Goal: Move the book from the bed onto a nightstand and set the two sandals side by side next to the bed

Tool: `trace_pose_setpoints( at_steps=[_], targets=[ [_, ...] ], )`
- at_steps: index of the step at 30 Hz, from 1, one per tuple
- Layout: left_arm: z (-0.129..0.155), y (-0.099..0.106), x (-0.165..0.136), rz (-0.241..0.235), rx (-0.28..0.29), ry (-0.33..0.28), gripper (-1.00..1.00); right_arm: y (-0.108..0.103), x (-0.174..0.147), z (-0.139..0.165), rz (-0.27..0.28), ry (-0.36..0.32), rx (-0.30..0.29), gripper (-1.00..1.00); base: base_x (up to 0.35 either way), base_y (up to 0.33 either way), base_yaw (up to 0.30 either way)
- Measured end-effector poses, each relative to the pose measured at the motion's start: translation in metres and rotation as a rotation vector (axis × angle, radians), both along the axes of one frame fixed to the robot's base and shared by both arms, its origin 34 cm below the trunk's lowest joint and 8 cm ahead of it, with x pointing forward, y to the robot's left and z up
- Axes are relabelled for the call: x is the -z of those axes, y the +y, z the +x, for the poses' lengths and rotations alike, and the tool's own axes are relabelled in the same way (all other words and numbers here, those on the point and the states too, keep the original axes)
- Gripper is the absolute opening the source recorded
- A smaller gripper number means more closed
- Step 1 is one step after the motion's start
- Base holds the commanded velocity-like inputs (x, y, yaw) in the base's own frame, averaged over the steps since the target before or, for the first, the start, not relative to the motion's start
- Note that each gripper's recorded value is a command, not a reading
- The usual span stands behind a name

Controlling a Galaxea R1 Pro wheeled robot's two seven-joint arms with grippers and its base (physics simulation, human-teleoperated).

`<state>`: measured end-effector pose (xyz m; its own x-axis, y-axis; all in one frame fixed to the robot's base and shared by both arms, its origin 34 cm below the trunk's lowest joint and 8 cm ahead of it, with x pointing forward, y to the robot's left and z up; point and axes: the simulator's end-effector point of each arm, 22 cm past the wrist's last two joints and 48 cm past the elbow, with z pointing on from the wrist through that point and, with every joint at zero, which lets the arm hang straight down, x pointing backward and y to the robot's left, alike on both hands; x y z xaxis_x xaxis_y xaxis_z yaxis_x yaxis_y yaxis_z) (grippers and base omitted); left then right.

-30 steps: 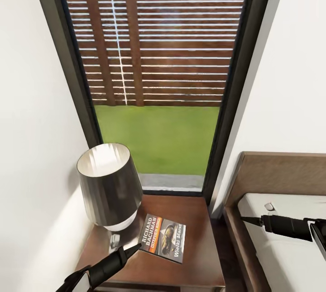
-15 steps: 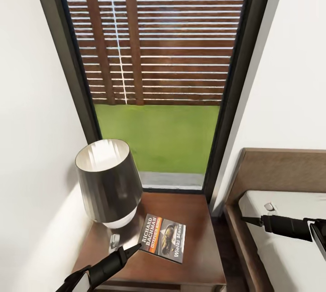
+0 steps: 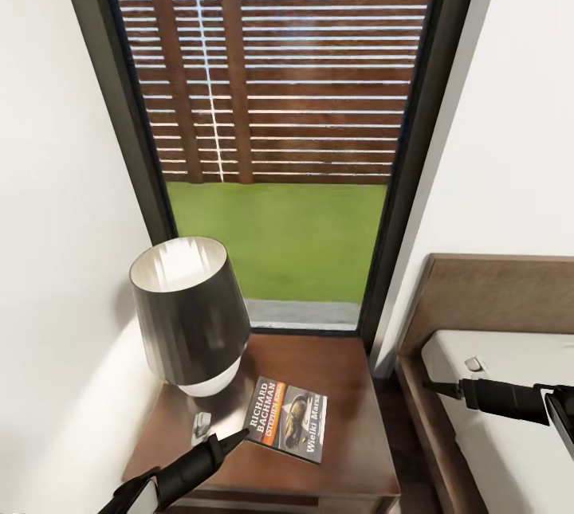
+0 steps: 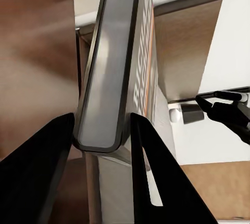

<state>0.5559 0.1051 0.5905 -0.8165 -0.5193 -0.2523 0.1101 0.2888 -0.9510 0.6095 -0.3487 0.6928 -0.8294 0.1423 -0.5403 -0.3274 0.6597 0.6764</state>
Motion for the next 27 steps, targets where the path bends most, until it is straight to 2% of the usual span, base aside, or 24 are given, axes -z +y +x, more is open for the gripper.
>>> trace_pose_setpoints(
  at_steps=[7, 18, 20, 22, 27],
  targets=[
    [-0.002, 0.0, 0.014, 0.0, 0.0, 0.0, -1.0, 0.0, 0.013, -0.002, 0.0, 0.0, 0.0, 1.0, 0.0, 0.0, 0.0],
    [-0.001, 0.001, 0.013, -0.004, -0.005, -0.001, -1.0, 0.0, 0.014, -0.002, 0.0, 0.0, -0.001, 1.0, 0.0, 0.0, 0.0],
    [0.002, 0.005, 0.011, -0.01, -0.023, -0.002, -1.0, 0.001, 0.014, -0.002, 0.001, -0.001, -0.001, 1.0, 0.0, 0.0, 0.0],
    [0.009, 0.014, 0.009, -0.024, -0.068, -0.003, -1.0, 0.001, 0.014, -0.002, 0.0, 0.0, -0.001, 1.0, 0.0, 0.0, 0.0],
    [0.013, 0.02, 0.008, -0.05, -0.097, 0.019, -1.0, 0.001, 0.014, -0.002, 0.001, 0.0, -0.001, 1.0, 0.0, 0.0, 0.0]
  ],
)
